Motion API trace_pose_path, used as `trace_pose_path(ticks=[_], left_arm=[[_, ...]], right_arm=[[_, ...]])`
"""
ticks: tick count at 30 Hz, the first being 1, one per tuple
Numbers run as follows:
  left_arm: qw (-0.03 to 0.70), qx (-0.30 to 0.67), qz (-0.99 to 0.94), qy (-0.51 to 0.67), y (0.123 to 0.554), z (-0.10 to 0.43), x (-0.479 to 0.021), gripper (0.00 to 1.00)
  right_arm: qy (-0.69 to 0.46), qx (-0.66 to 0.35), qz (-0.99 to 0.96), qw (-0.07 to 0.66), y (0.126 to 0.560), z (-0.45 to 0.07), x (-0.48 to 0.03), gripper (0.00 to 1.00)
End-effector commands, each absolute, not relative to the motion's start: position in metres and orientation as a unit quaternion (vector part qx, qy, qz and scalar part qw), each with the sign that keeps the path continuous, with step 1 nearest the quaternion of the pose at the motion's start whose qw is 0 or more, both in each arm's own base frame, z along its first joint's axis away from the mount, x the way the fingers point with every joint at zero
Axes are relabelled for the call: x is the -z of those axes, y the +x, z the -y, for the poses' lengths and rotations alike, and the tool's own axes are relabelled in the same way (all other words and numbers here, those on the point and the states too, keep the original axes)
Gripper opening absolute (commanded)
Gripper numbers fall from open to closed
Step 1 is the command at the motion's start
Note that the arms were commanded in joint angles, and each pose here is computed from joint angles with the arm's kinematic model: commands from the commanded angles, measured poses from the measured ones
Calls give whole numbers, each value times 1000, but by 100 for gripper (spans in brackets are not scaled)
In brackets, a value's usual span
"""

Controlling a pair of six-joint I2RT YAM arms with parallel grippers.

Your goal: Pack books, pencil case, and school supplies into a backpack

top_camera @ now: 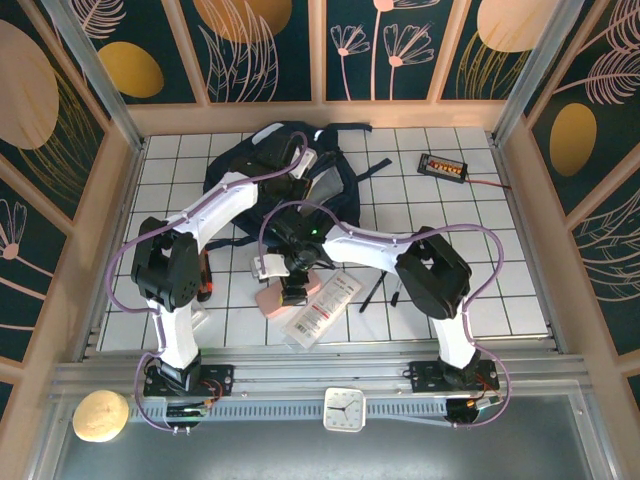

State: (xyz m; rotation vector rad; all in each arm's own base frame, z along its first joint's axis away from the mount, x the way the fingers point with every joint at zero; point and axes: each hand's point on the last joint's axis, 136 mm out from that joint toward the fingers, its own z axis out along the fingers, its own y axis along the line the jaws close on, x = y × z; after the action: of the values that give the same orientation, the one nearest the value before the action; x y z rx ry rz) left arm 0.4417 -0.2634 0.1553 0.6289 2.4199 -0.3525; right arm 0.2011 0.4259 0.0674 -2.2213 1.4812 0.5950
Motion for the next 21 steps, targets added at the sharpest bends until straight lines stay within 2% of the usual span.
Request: trace_pose_path(ticks=[1, 9, 18, 21], left_arm=[[305, 127, -915, 232, 448, 255, -158, 0], [303, 118, -915, 238, 443, 249, -157, 0], [299, 120, -915, 242, 444, 251, -157, 0], [302, 120, -914, 244, 445, 252, -160, 0]], right_arm=[[-795, -226, -534, 177, 182, -417, -73, 94], [-792, -216, -552, 142, 183, -416, -37, 94], [-784, -161, -585, 130, 202, -406, 0, 94], [-781, -155, -588, 141, 207, -410, -1, 88]])
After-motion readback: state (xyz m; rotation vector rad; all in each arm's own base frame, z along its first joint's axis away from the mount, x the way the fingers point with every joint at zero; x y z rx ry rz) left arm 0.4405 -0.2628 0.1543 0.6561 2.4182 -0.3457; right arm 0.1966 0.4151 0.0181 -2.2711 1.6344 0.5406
